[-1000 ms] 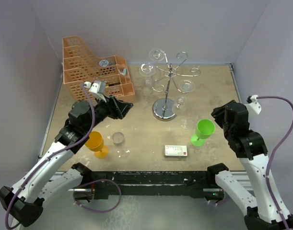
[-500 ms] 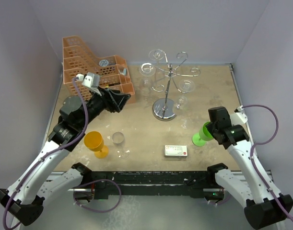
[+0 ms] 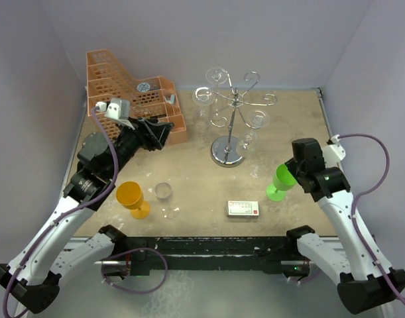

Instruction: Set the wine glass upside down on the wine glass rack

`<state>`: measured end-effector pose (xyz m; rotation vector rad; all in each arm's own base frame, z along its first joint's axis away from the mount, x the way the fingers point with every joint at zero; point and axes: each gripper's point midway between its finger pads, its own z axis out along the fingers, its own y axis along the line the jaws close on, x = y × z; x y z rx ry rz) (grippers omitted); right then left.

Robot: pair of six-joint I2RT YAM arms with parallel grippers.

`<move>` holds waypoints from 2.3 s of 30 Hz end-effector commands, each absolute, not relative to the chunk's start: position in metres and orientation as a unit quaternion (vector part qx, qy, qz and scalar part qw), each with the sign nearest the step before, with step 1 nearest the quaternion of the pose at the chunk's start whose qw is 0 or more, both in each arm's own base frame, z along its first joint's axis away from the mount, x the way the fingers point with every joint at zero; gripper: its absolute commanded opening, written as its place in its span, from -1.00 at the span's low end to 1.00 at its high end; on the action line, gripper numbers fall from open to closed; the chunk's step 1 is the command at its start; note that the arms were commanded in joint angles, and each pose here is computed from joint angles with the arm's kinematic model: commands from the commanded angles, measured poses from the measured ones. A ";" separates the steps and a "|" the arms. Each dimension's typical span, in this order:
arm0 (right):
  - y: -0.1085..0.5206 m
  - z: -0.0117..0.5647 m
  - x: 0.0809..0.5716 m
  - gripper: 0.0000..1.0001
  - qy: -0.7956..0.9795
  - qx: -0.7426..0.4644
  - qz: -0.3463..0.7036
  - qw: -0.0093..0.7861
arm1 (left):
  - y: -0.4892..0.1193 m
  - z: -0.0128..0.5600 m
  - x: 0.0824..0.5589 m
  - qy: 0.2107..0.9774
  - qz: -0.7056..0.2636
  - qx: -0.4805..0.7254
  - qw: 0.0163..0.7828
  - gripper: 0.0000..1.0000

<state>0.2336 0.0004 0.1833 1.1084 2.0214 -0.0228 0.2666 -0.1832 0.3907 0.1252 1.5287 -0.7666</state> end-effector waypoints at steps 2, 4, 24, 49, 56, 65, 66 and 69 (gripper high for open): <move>0.010 0.228 0.246 -0.17 0.799 0.394 0.037 0.453 | -0.174 0.424 0.273 0.633 -0.329 0.039 0.699 0.20; 0.018 0.229 0.251 -0.15 0.802 0.380 0.058 0.457 | -0.175 0.423 0.277 0.634 -0.324 0.040 0.701 0.20; 0.036 0.172 0.273 -0.47 0.835 0.383 0.047 0.392 | -0.177 0.428 0.280 0.625 -0.315 0.055 0.712 0.20; -0.013 0.352 0.228 -1.00 0.657 0.425 0.130 0.609 | -0.223 0.535 0.247 0.524 -0.532 0.057 0.662 0.26; -0.032 0.436 0.187 -1.00 0.535 0.416 0.201 0.707 | -0.248 0.573 0.233 0.436 -0.659 0.050 0.611 0.25; -0.025 0.518 0.141 -1.00 0.408 0.347 0.317 0.783 | -0.349 0.557 0.218 0.428 -0.745 0.041 0.510 0.22; -0.023 0.524 0.137 -1.00 0.398 0.338 0.329 0.786 | -0.359 0.555 0.214 0.426 -0.752 0.039 0.502 0.22; -0.018 0.536 0.125 -1.00 0.375 0.318 0.360 0.793 | -0.383 0.554 0.205 0.417 -0.770 0.027 0.481 0.21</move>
